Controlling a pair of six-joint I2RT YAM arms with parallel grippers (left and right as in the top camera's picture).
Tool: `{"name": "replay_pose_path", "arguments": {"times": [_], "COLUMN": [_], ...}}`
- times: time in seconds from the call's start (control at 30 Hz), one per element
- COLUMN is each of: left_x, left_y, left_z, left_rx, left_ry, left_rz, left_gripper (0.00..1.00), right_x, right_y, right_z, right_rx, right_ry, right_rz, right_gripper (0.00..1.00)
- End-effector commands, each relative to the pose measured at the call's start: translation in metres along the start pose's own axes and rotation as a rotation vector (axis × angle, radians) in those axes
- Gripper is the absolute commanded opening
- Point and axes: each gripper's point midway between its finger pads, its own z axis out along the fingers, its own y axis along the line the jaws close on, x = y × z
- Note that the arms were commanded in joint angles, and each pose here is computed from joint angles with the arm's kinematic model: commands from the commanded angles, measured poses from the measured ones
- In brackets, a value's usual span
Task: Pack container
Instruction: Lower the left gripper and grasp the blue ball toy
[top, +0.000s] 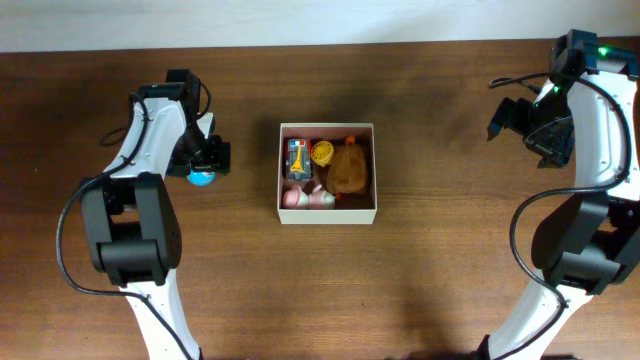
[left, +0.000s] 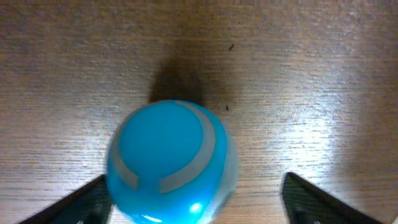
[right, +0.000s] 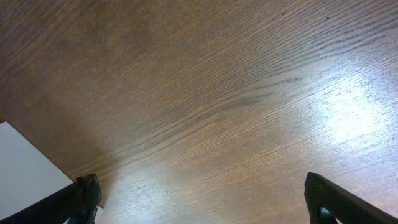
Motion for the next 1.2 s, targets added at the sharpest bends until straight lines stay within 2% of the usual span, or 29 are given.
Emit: {"name": "replay_pose_path", "arguments": {"times": [0.0,0.2,0.57,0.63,0.9,1.07,1.17], "left_x": [-0.001,-0.004,-0.004,-0.004,-0.004,-0.014,-0.022], "left_y": [0.002,0.002,0.001,0.001,-0.007,-0.014,-0.029], "left_z": [0.006,0.007,0.017,0.017,0.007,-0.024,-0.052], "left_rx": [-0.007,-0.007,-0.006,-0.006,0.043,0.084,0.163], "left_ry": [0.005,-0.010,-0.004,-0.004,0.004,-0.021,-0.058], "left_rz": [-0.013,-0.013,-0.038,-0.038,-0.060,-0.056,-0.007], "left_gripper": [0.83,0.73,0.27,0.21,0.14,0.11,0.09], "right_x": [0.000,0.000,0.000,0.000,0.000,0.000,0.000], "right_y": [-0.002,-0.002,-0.002,-0.002,-0.002,-0.002,-0.002], "right_z": [-0.006,-0.006,-0.006,-0.006,-0.006,-0.006,-0.006], "right_rx": [0.004,0.004,0.004,0.004,0.004,0.004,0.004], "right_ry": [-0.017,-0.017,-0.017,-0.017,-0.017,-0.017,-0.017], "right_rz": [0.014,0.014,0.014,0.014,0.014,0.014,0.014], "right_gripper": [0.99,0.99,0.99,0.99,0.99,0.99,0.99]}}
